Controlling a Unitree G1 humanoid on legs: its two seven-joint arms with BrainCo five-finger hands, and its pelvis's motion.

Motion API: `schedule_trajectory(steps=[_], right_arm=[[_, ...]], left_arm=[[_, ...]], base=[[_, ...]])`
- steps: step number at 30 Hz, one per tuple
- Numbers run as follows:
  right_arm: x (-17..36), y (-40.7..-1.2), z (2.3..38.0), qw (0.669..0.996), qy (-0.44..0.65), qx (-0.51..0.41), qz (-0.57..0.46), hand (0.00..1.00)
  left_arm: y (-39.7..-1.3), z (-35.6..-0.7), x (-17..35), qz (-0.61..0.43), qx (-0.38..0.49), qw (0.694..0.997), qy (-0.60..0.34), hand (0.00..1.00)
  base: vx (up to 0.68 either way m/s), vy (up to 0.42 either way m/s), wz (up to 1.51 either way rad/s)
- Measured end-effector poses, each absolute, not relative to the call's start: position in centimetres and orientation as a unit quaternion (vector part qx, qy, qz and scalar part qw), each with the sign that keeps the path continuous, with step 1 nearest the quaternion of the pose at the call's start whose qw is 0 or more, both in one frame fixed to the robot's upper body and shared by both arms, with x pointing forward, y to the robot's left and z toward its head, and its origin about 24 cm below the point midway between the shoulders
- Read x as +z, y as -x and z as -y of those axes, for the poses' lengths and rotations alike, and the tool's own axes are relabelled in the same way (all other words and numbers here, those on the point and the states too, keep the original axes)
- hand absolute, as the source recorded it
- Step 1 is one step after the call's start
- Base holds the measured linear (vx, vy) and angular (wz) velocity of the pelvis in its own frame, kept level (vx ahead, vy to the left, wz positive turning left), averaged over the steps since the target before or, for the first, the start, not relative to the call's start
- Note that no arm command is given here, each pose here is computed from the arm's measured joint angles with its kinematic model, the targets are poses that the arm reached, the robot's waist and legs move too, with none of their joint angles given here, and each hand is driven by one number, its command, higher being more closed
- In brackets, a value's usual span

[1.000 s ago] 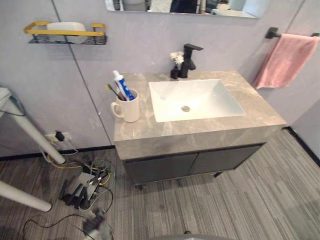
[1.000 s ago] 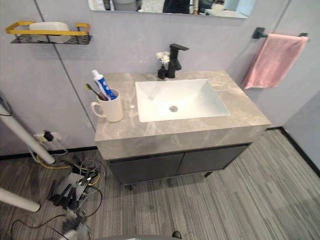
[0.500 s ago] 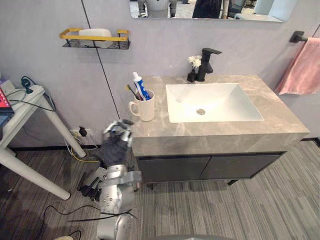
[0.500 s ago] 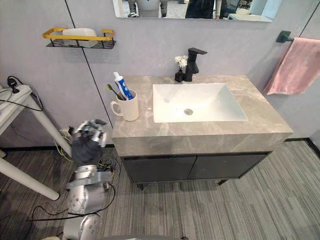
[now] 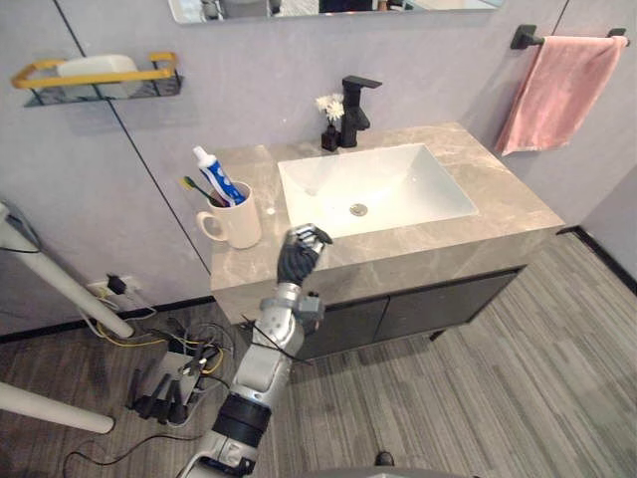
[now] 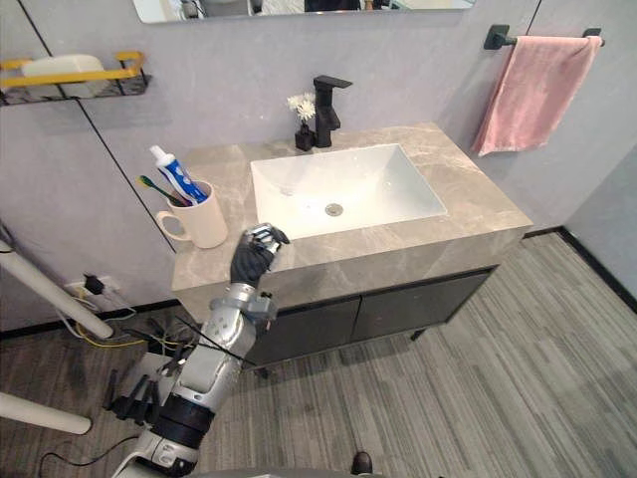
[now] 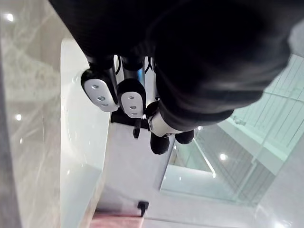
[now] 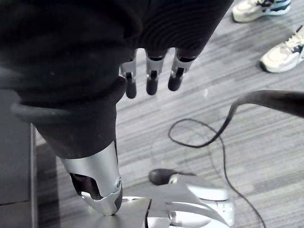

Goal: Organize washtable

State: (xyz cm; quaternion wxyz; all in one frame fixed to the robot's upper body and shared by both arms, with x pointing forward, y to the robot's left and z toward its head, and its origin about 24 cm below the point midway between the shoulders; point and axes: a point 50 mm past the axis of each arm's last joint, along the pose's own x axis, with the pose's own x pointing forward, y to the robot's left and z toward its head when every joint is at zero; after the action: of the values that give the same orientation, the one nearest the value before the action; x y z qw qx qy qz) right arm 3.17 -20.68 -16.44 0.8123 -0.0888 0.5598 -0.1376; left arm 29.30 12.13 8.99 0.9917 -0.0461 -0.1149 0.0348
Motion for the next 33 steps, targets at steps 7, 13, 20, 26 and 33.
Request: schedule_trajectory(steps=[7, 13, 20, 26, 33], right_arm=[[-16.2, -3.7, 20.7, 0.821, 0.092, -0.136, -0.547, 0.0], [-15.9, -4.3, 20.9, 0.83, 0.098, -0.133, -0.533, 0.0], [-15.7, -5.0, 21.2, 0.836, 0.124, -0.106, -0.524, 0.0], [-15.6, -5.8, 21.0, 0.842, 0.124, -0.102, -0.515, 0.0], [-15.3, -7.3, 20.8, 0.857, 0.124, -0.093, -0.492, 0.0]], left_arm=[[-29.2, -14.6, 11.8, 0.172, 0.137, 0.974, 0.057, 1.0], [-28.8, -14.6, 12.5, 0.185, 0.162, 0.966, 0.079, 1.0], [-29.3, -15.2, 10.8, 0.149, 0.165, 0.972, 0.071, 1.0], [-29.8, -16.6, 10.2, 0.129, 0.185, 0.971, 0.072, 1.0], [-31.0, -17.3, 12.6, 0.163, 0.206, 0.962, 0.07, 1.0]], base=[[-0.04, -0.012, -0.03], [-0.08, -0.028, -0.09], [-0.06, -0.036, -0.04], [0.02, -0.03, -0.11], [0.01, -0.004, -0.07]])
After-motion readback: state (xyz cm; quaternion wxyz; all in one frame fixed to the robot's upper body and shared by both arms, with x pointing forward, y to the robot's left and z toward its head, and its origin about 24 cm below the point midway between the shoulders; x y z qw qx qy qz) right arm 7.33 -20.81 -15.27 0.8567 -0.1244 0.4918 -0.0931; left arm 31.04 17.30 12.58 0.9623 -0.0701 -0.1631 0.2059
